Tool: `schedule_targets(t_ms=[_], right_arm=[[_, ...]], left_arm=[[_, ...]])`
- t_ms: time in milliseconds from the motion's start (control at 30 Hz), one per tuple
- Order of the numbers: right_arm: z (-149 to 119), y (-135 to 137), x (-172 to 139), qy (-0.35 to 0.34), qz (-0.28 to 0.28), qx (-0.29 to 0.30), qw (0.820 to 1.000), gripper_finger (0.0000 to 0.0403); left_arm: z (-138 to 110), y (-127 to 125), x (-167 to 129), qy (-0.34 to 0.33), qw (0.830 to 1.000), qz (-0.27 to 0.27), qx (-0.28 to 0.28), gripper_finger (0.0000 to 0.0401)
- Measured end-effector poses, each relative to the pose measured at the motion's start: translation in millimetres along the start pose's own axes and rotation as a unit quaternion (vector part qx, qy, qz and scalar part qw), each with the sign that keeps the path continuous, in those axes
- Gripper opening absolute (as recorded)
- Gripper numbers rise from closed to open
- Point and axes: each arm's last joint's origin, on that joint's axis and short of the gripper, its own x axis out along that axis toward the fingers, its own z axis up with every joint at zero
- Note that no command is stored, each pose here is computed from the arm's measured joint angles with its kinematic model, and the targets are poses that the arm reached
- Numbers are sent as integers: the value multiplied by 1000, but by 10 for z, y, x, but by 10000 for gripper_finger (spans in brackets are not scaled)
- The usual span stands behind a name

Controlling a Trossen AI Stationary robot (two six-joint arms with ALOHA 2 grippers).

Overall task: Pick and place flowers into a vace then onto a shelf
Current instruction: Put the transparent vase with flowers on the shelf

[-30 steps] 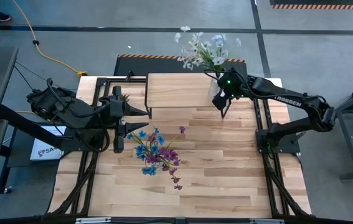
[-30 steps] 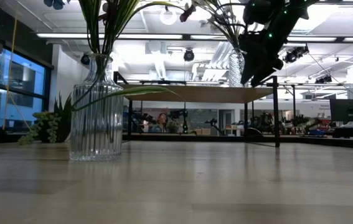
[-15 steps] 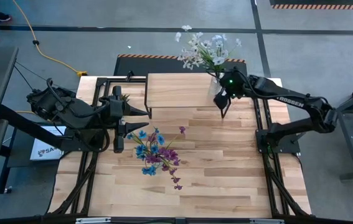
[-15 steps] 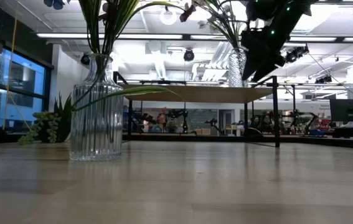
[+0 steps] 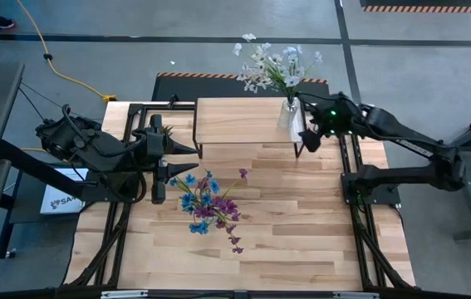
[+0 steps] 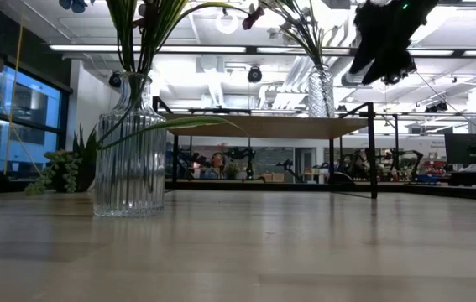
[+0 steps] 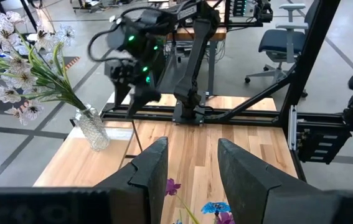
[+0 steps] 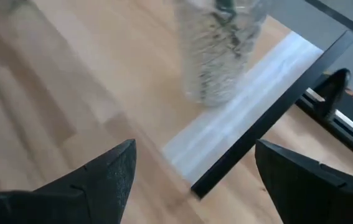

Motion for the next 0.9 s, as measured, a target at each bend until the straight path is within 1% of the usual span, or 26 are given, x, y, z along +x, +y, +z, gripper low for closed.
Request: schedule_targets(t_ms=[133, 233, 367, 500, 667, 733, 800, 900], right_arm=[[-80, 82, -229, -30, 30, 6, 999, 317], [-138, 157, -385, -52, 67, 10, 996, 317], [-184, 276, -542, -80, 125, 6, 989, 317], [-193, 418, -632, -104, 180, -2, 978, 317], [-209, 606, -721, -123, 246, -23, 961, 317], [-219, 673, -760, -132, 266, -29, 954, 317], [-233, 724, -800, -144, 276, -36, 950, 317], [-266, 779, -837, -151, 278, -40, 948, 316]], left_arm=[[1, 0, -1, 0, 1000, 0, 0, 175], [0, 0, 0, 0, 1000, 0, 0, 175], [0, 1, 0, 0, 1000, 0, 0, 175], [-1, -2, 0, 1, 1000, -3, 0, 175], [-17, -49, 43, 14, 999, -30, -11, 175], [-36, -68, 50, 26, 998, -50, -22, 175], [-59, -108, 40, 40, 996, -75, -33, 175], [-79, -193, -4, 43, 994, -92, -35, 175]])
